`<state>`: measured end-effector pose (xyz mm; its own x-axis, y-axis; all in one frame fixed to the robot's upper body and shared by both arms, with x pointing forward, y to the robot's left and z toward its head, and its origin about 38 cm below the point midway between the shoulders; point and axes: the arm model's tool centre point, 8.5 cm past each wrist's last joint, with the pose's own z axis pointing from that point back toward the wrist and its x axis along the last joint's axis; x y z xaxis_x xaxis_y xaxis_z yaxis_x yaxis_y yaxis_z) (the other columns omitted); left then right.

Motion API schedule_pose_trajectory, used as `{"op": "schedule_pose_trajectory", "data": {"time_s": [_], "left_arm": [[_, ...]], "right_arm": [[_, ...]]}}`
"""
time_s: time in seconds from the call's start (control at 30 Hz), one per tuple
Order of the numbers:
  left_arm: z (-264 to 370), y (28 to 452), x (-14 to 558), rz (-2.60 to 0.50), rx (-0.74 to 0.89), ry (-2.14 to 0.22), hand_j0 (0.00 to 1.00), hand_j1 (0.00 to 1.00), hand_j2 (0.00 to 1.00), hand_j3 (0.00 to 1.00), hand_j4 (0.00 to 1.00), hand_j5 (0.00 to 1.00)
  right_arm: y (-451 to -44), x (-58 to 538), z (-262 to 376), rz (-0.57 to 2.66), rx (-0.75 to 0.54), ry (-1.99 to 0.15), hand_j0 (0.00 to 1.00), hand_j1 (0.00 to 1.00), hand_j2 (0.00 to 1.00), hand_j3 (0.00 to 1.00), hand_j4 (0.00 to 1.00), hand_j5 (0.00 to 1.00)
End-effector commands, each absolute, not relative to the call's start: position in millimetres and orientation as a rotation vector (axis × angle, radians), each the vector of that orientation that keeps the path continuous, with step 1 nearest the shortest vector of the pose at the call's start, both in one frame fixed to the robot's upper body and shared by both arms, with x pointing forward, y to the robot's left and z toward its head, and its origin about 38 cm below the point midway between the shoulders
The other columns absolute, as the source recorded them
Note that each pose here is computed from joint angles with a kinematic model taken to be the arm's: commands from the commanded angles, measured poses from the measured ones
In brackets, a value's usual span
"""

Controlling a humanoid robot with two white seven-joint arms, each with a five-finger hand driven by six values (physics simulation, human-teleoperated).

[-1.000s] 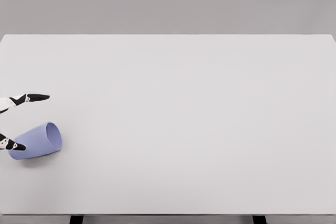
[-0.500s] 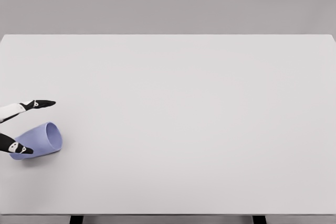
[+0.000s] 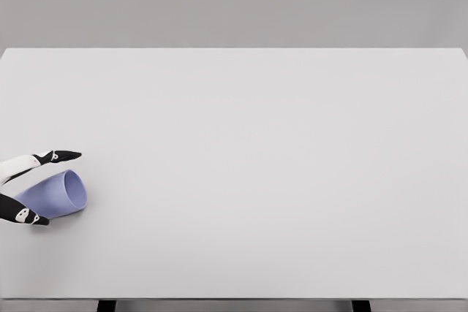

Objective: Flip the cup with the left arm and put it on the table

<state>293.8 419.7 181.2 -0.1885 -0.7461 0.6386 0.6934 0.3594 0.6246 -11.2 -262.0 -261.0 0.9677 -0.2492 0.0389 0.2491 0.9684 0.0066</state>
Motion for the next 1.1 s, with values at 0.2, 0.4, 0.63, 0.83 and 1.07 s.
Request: {"op": "schedule_pose_trajectory", "data": {"time_s": [0.2,0.4,0.63,0.83,1.07], "left_arm": [[176,413,299,-1.287,0.053,-1.184,1.00,1.00,1.00,1.00,1.00,1.00],[170,409,303,-1.292,0.043,-1.176,0.99,0.99,0.99,0.99,0.99,0.99],[165,408,305,-1.291,0.052,-1.153,0.99,0.99,0.99,0.99,0.99,0.99],[162,407,306,-1.292,0.048,-1.149,0.91,0.91,0.91,0.91,0.91,0.91],[162,408,306,-1.290,0.047,-1.148,0.73,0.73,0.73,0.73,0.73,0.73]], "right_arm": [[-262,-11,-261,-0.252,0.002,-0.040,1.00,1.00,1.00,1.00,1.00,1.00],[-262,-11,-261,-0.252,0.002,-0.040,1.00,1.00,1.00,1.00,1.00,1.00],[-262,-11,-261,-0.252,0.002,-0.040,1.00,1.00,1.00,1.00,1.00,1.00],[-262,-11,-261,-0.252,0.002,-0.040,1.00,1.00,1.00,1.00,1.00,1.00],[-262,-11,-261,-0.252,0.002,-0.040,1.00,1.00,1.00,1.00,1.00,1.00]]}}
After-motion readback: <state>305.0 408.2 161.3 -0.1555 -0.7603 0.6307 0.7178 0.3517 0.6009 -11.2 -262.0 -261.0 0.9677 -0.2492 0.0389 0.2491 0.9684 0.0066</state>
